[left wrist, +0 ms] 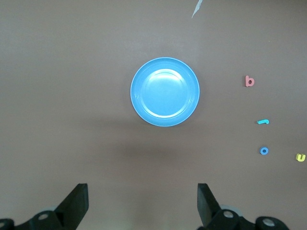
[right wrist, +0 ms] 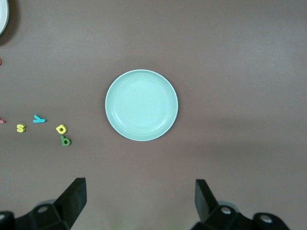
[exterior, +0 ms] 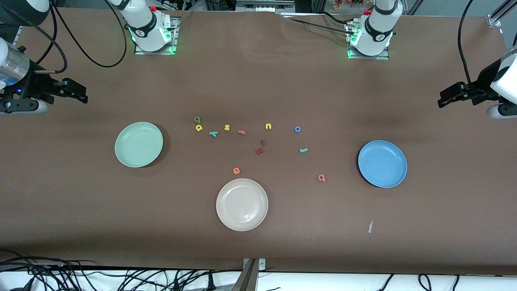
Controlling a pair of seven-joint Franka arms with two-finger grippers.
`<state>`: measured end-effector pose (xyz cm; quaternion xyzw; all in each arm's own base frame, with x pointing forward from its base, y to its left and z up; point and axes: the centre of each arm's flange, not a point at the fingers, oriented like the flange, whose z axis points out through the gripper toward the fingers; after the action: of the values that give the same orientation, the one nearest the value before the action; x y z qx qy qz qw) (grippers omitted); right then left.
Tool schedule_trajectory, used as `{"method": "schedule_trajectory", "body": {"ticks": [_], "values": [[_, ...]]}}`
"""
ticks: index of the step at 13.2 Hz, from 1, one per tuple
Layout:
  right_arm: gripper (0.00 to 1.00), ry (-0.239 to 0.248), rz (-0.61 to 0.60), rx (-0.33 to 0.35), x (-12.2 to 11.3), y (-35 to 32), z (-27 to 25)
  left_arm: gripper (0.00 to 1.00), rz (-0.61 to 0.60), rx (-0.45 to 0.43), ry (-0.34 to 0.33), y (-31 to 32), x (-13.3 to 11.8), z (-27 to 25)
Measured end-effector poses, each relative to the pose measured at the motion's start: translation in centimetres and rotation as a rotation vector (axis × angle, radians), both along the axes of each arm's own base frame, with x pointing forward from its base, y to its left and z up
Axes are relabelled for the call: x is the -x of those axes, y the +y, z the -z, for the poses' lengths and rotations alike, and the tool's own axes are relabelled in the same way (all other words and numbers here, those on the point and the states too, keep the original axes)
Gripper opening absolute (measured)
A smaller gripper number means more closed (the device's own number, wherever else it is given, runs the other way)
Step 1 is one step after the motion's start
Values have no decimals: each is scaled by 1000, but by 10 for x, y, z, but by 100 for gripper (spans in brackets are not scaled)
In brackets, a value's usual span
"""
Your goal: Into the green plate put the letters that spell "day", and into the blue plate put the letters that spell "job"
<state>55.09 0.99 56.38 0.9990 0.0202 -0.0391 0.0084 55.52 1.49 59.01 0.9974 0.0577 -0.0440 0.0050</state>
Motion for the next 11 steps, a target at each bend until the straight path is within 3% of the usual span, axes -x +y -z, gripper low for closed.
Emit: {"method": "schedule_trajectory", "body": {"ticks": [11], "values": [[100,-5,5,0,0,0,-4,100,-2,0,1,1,0,0]]}}
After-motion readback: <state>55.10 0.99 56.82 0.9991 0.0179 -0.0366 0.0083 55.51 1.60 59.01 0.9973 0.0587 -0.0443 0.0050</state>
